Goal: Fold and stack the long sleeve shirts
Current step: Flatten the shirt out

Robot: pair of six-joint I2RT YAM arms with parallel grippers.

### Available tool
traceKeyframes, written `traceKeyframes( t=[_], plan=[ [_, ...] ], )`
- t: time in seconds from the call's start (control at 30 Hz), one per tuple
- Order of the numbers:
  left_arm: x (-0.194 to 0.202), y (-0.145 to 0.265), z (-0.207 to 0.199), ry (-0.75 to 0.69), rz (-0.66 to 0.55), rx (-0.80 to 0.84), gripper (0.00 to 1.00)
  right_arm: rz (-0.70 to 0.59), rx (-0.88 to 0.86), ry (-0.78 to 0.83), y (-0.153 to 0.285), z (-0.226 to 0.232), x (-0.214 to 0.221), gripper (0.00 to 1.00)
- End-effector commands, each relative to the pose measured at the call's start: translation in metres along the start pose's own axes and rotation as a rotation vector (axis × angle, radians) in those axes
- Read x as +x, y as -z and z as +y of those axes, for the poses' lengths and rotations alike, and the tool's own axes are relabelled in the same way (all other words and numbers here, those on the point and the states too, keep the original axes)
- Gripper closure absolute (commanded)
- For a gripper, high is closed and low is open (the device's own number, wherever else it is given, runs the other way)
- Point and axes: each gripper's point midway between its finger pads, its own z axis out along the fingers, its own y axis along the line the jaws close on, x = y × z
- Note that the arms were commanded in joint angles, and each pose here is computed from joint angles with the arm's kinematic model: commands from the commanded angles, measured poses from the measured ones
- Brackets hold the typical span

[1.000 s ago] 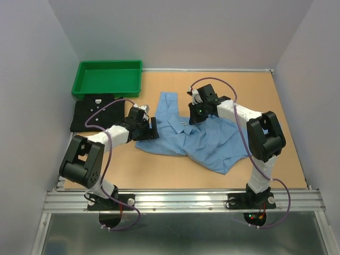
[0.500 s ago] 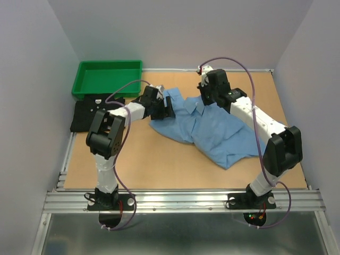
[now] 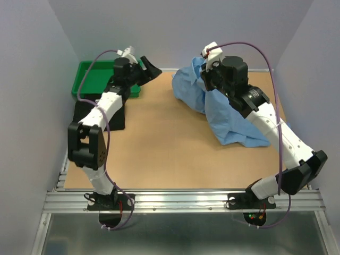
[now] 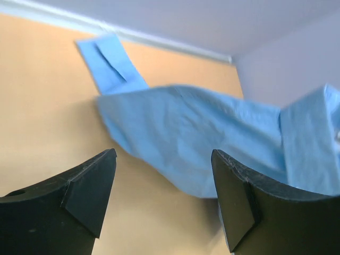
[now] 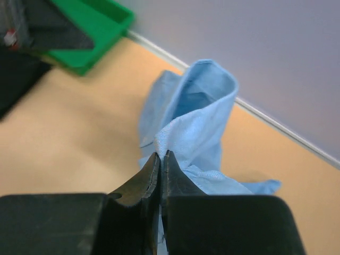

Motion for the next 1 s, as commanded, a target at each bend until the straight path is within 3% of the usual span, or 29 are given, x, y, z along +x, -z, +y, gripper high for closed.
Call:
traceKeyframes(
  t=[0.0,0.23,0.3,0.33,0.4,0.47,0.57,0.8,0.97],
  plan=[
    [-0.02,0.058,0.01,-0.062,-0.099,-0.084,0.17,0.056,-0.352,-0.042,0.007,0.118,0.033,0.99],
    [0.03,0.143,0.063,-0.099,-0.108,-0.323,0.17,0.353,-0.628,-0.075,0.01,0.264,0.136,0.98],
    [0.046,0.158,0.078,-0.096,-0.097,-0.371,0.17,0.414,-0.685,-0.064,0.011,0.289,0.157,0.83],
    [0.053,0.17,0.078,-0.1,-0.085,-0.384,0.16,0.424,-0.708,-0.058,0.015,0.298,0.159,0.64],
    [0.068,0.179,0.087,-0.103,-0.059,-0.406,0.16,0.429,-0.723,-0.061,0.016,0.303,0.158,0.47],
    [0.077,0.187,0.088,-0.1,-0.039,-0.408,0.16,0.411,-0.675,-0.048,0.013,0.294,0.152,0.31],
    [0.096,0.188,0.086,-0.073,0.004,-0.369,0.16,0.376,-0.502,-0.015,-0.002,0.255,0.141,0.2],
    [0.144,0.168,0.079,-0.032,0.185,-0.278,0.13,0.395,-0.024,-0.236,-0.029,0.086,0.147,0.19],
    [0.169,0.153,0.079,-0.033,0.259,-0.285,0.13,0.397,0.129,-0.384,-0.018,0.022,0.16,0.19]
  ],
)
